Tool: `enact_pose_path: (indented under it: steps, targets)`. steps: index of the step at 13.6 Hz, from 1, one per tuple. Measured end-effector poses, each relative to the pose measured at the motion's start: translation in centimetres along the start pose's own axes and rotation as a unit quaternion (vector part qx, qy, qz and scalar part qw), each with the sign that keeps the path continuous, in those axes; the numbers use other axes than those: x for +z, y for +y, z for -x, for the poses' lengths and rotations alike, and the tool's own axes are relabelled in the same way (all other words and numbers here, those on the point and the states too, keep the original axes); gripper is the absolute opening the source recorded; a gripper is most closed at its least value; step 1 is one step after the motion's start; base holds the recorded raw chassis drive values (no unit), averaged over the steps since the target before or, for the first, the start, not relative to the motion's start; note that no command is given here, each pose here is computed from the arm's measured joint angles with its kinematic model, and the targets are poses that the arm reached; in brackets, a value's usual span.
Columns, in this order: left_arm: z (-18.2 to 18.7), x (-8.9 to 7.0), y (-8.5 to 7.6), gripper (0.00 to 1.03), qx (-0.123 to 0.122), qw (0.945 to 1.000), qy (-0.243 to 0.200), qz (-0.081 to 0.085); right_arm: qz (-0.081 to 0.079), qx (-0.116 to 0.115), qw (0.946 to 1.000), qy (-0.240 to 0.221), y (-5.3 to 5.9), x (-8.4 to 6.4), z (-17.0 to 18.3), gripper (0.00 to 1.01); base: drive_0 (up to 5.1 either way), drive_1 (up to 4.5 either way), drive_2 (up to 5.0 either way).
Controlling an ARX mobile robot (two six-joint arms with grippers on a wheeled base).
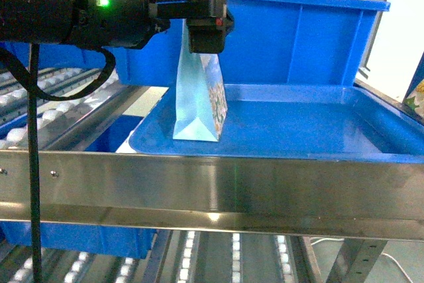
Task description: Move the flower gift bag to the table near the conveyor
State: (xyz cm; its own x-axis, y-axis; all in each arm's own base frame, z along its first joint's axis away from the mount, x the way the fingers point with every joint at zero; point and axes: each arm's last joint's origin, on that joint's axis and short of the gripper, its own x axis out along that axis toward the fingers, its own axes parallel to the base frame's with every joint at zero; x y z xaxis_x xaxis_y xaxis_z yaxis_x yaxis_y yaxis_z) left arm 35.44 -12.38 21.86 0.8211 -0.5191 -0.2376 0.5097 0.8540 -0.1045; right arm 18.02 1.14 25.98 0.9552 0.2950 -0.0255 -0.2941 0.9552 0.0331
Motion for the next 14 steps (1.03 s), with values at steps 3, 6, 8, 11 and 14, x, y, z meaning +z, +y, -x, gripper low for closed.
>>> enact_pose_path:
  steps: [3,6,8,11,14]
  targets:
    - [0.1,-0.2,1.7,0.81,0.001,1.0000,0.002,0.008,0.000,0.000,1.0000,0.000,0.0,0.0,0.0,0.03,0.0,0.00,0.0]
    - [-0.3,-0.1,1.7,0.43,-0.016,0.9998,0.004,0.009,0.000,0.000,1.0000,0.000,0.0,0.0,0.0,0.03,0.0,0.00,0.0]
    - [-0.6,-0.4,1.8,0.21,-0.017,0.9998,0.009,0.010,0.000,0.000,1.0000,0.000,0.0,0.0,0.0,0.03,0.0,0.00,0.0]
    - [-1.0,-0.3,1.8,0.02,0.008,1.0000,0.005,0.000,0.000,0.000,1.0000,0.000,0.0,0.0,0.0,0.03,0.0,0.00,0.0]
    - [-1.3,0.1,1.5,0.02,0.039,0.9985,-0.025,-0.031,0.000,0.000,1.0000,0.000,0.0,0.0,0.0,0.03,0.0,0.00,0.0]
